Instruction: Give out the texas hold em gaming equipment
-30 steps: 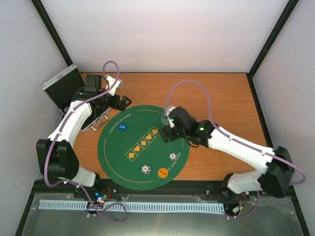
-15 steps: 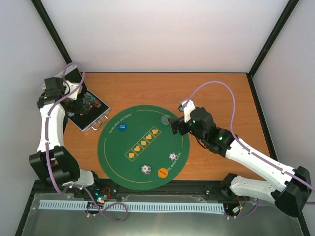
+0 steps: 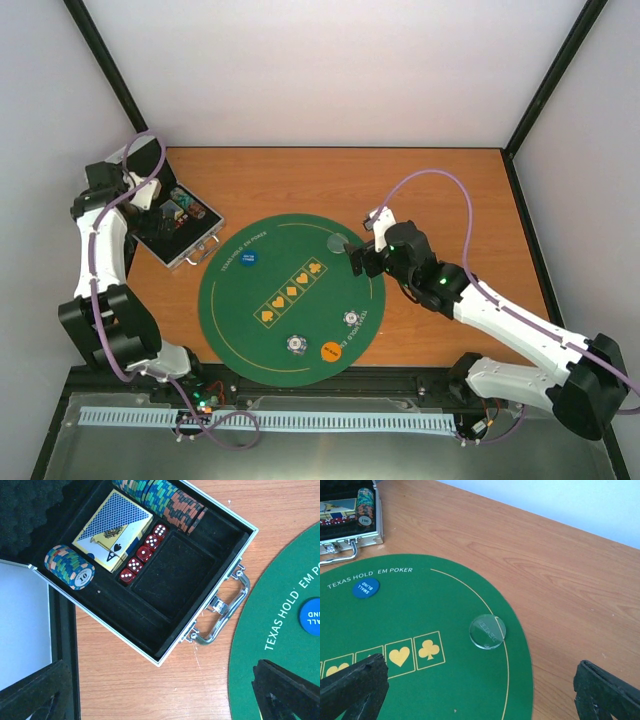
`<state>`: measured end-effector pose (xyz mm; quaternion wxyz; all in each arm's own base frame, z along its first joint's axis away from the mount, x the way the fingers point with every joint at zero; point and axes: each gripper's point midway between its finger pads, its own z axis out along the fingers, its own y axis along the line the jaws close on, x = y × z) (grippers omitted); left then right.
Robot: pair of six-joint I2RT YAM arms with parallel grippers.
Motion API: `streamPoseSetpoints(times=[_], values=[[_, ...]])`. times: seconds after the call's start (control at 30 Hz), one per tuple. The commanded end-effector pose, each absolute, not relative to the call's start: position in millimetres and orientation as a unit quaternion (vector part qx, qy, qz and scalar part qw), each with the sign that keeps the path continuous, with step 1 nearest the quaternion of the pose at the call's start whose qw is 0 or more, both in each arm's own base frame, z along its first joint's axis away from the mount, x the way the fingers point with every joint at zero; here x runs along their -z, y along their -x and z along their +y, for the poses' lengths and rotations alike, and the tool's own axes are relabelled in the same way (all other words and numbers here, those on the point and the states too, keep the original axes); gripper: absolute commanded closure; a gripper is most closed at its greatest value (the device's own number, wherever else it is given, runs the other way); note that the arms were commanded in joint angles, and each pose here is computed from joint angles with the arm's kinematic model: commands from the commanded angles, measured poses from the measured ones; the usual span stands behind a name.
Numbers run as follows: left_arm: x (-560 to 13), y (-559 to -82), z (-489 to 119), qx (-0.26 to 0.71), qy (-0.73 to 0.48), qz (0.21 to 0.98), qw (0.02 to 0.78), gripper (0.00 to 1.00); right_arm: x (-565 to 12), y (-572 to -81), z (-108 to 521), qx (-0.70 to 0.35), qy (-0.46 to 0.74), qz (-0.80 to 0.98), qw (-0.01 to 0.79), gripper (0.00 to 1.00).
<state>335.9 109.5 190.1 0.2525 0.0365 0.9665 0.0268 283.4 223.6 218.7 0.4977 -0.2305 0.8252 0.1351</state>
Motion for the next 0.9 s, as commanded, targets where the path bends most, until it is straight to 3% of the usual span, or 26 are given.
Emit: streamPoseSetpoints(times=[0.0,0.13,0.3,0.77,0.87], values=[[-183.9,-346.0,118.6,-0.040,-0.042,0.966,0.251,0.00,-224.4,-285.7,227.6,-0.153,0.220,0.825,0.498,0.00],[-180.6,-356.6,126.6,-0.051,-0.045,0.965,0.253,0.02,-222.1,-285.2,233.1,-0.165,0.225,0.820,0.499,0.00],[-174.9,-366.1,140.5,-0.080,-0.054,0.965,0.244,0.14,-215.1,-286.8,234.4,-0.155,0.236,0.823,0.492,0.00],[-163.4,-390.4,158.9,-0.162,-0.093,0.955,0.230,0.31,-215.7,-288.6,246.4,-0.165,0.256,0.823,0.479,0.00],[-160.7,-394.6,167.1,-0.192,-0.100,0.947,0.235,0.40,-222.3,-290.0,253.7,-0.175,0.260,0.826,0.469,0.00]])
